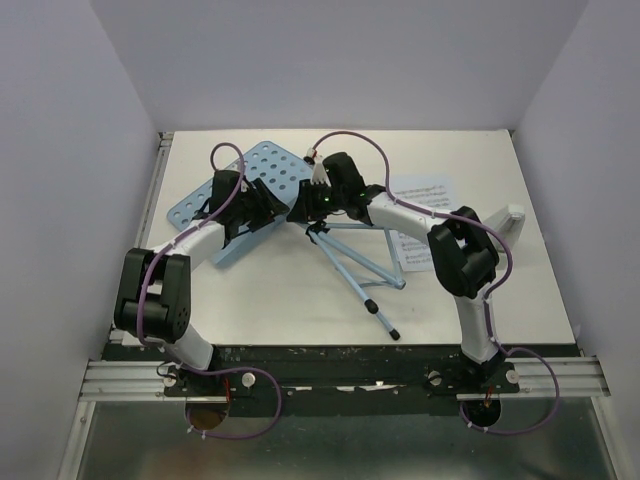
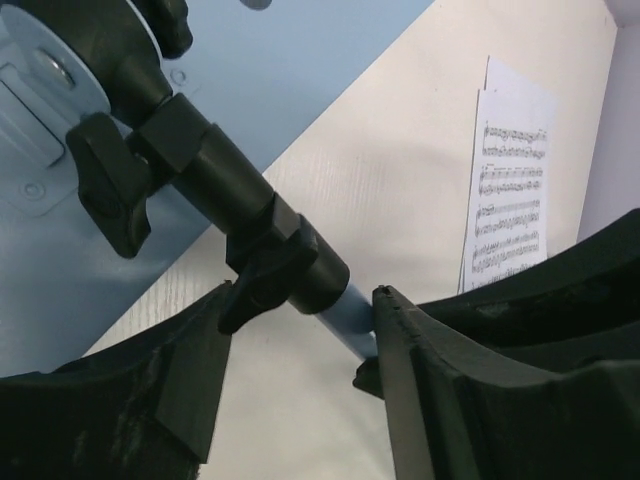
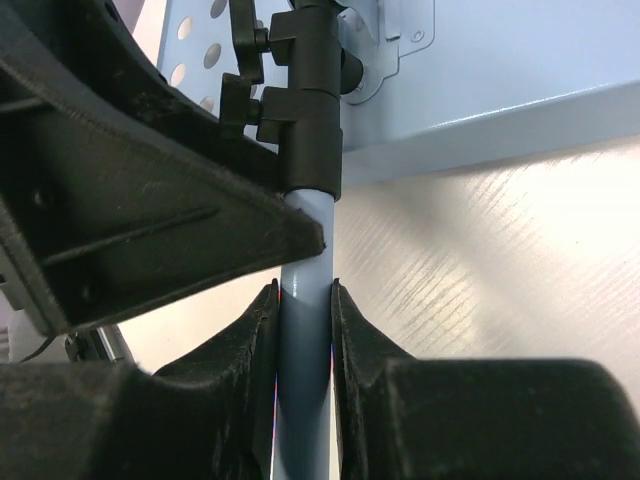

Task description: Pack up the instrument practice props

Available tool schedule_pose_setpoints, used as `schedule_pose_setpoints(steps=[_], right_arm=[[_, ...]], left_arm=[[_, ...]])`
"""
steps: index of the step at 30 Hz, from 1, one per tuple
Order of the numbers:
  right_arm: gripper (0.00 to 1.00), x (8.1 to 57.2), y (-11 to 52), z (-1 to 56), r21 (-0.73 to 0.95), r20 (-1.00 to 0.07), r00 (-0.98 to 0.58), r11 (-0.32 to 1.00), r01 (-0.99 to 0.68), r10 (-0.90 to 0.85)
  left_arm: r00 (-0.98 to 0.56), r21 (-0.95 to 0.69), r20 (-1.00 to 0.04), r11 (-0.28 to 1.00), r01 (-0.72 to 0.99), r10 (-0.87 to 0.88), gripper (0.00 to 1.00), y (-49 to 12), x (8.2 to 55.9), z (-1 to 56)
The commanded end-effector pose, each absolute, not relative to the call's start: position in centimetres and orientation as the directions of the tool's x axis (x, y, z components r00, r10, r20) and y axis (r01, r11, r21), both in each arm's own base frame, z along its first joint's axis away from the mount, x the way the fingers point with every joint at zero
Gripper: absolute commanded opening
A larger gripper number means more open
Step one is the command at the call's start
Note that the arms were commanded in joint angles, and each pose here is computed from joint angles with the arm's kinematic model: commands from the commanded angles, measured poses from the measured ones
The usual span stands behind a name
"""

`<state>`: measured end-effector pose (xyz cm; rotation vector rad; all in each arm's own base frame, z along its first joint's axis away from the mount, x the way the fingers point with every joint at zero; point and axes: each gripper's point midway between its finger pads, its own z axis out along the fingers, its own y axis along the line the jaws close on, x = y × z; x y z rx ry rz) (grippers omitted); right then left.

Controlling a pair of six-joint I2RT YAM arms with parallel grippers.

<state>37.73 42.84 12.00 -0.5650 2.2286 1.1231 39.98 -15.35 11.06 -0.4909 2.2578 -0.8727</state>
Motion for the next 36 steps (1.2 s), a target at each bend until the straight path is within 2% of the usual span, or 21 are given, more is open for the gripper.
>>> schedule_pose_setpoints(steps=[1, 8, 13, 15, 16, 20, 23, 26, 29, 34, 36], right_arm=[[0.0, 36.8, 45.1, 21.7, 0.54, -0.804, -0.594, 0.387, -0.748, -0.025], [0.0, 35.8, 45.4, 21.1, 0.542, -0.799, -0.6, 0.377, -0.751, -0.046], [0.0, 35.6, 45.1, 20.6, 0.531, -0.803, -0.592, 0.379, -0.758, -0.06], [0.01, 35.5, 45.0, 20.9, 0.515, -0.815, -0.575, 0.371, -0.773, -0.066], [0.09, 35.4, 44.9, 21.2, 0.51, -0.82, -0.568, 0.366, -0.778, -0.065], [0.56, 35.2, 44.5, 23.6, 0.468, -0.857, -0.511, 0.312, -0.827, -0.066], [0.75, 35.2, 44.0, 25.5, 0.442, -0.879, -0.475, 0.288, -0.849, -0.052], [0.84, 35.1, 43.1, 26.8, 0.424, -0.891, -0.452, 0.278, -0.862, -0.043], [0.88, 34.4, 42.4, 27.8, 0.395, -0.906, -0.419, 0.252, -0.883, -0.049], [0.99, 32.8, 40.7, 27.1, 0.34, -0.922, -0.376, 0.266, -0.902, -0.098], [1.0, 32.4, 39.9, 26.2, 0.315, -0.924, -0.36, 0.28, -0.907, -0.125]], left_arm=[[-0.661, -0.696, -0.497, 0.713, -0.084, -0.562, 0.59, -15.1, 41.9, 11.3], [-0.663, -0.712, -0.522, 0.702, -0.008, -0.537, 0.28, -15.9, 42.4, 11.5], [-0.651, -0.696, -0.579, 0.714, 0.079, -0.492, 0.01, -16.1, 42.5, 12.0], [-0.643, -0.691, -0.592, 0.716, 0.096, -0.485, 0.0, -15.8, 42.5, 12.5], [-0.638, -0.689, -0.602, 0.717, 0.11, -0.481, 0.0, -15.7, 42.6, 12.7], [-0.624, -0.669, -0.647, 0.718, 0.191, -0.437, 0.0, -15.6, 42.6, 13.8], [-0.614, -0.658, -0.676, 0.71, 0.252, -0.408, 0.0, -15.9, 42.6, 14.7], [-0.601, -0.644, -0.699, 0.707, 0.292, -0.388, 0.0, -16.0, 42.6, 15.7], [-0.587, -0.619, -0.722, 0.722, 0.311, -0.366, 0.0, -15.8, 42.7, 16.8], [-0.574, -0.572, -0.763, 0.725, 0.383, -0.299, 0.0, -15.9, 42.5, 18.1], [-0.58, -0.559, -0.773, 0.71, 0.429, -0.258, 0.0, -16.4, 42.7, 18.3]])
